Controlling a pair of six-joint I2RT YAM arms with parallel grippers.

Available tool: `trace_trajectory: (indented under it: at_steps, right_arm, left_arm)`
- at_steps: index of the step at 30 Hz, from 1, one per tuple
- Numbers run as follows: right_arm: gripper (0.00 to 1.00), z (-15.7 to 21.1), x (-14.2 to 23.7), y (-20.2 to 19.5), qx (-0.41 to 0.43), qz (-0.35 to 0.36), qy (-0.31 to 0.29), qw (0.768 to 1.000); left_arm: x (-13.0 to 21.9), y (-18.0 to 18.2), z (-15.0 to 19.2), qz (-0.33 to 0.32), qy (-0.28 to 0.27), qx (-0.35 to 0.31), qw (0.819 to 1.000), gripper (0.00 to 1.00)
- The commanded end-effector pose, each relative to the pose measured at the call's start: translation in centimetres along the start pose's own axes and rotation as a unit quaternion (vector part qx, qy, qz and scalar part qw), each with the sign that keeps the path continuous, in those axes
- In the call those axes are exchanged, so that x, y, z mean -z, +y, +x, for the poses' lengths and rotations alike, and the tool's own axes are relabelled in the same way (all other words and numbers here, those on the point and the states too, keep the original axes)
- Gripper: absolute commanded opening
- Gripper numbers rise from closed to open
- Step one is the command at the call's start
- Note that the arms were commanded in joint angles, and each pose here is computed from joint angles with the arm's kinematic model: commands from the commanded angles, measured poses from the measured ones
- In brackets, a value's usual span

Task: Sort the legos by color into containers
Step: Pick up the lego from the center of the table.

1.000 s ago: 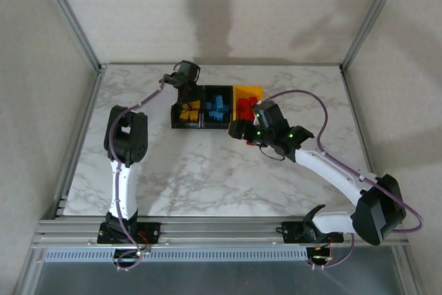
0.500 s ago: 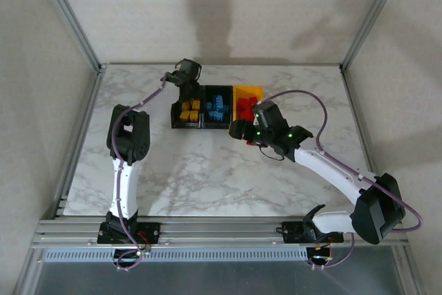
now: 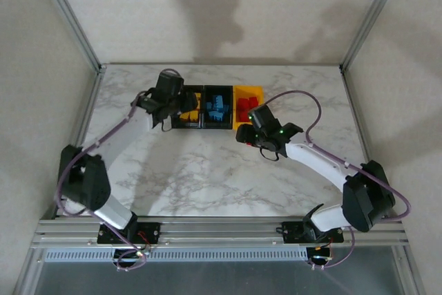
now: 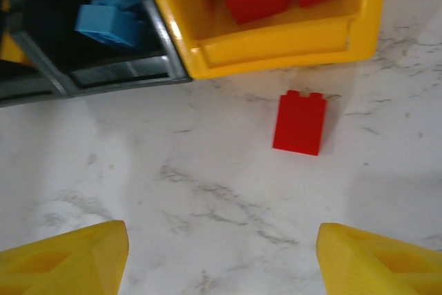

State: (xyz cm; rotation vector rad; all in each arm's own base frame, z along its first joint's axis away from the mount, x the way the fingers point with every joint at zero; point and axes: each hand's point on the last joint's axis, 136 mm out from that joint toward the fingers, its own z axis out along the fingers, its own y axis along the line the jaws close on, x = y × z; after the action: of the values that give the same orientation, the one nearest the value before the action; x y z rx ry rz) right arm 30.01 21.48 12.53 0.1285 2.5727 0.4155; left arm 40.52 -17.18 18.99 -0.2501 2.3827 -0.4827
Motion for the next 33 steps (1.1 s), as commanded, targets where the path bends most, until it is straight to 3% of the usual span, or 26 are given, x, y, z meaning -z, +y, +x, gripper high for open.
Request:
trace_trajectory:
  at_steps: [1,11,21,27,33]
  right_arm:
    - [0.70,-0.8,-0.8,-1.3,0.011,0.045,-0.009,0.999]
    - [0.68,-0.5,-5.1,-2.2,0.014,0.087,0.010,0.996]
    - [0.66,-0.6,-9.0,-3.9,0.007,0.113,0.029,0.993]
    - [0.52,-0.5,-10.6,-3.6,0.016,0.105,0.039,0.994]
    - [0.31,-0.1,-10.9,-3.6,0.024,0.102,0.050,0.993]
  left_arm:
    - [1.9,-1.5,3.2,0.061,0.022,0.005,0.998,0.55]
    - [5.9,-1.2,10.6,0.120,0.034,0.041,0.991,0.60]
    - [6.3,0.2,12.6,0.107,0.042,0.048,0.992,0.61]
    - [5.6,0.0,12.9,0.103,0.051,0.049,0.992,0.60]
    - [5.6,-0.2,12.8,0.104,0.049,0.051,0.992,0.60]
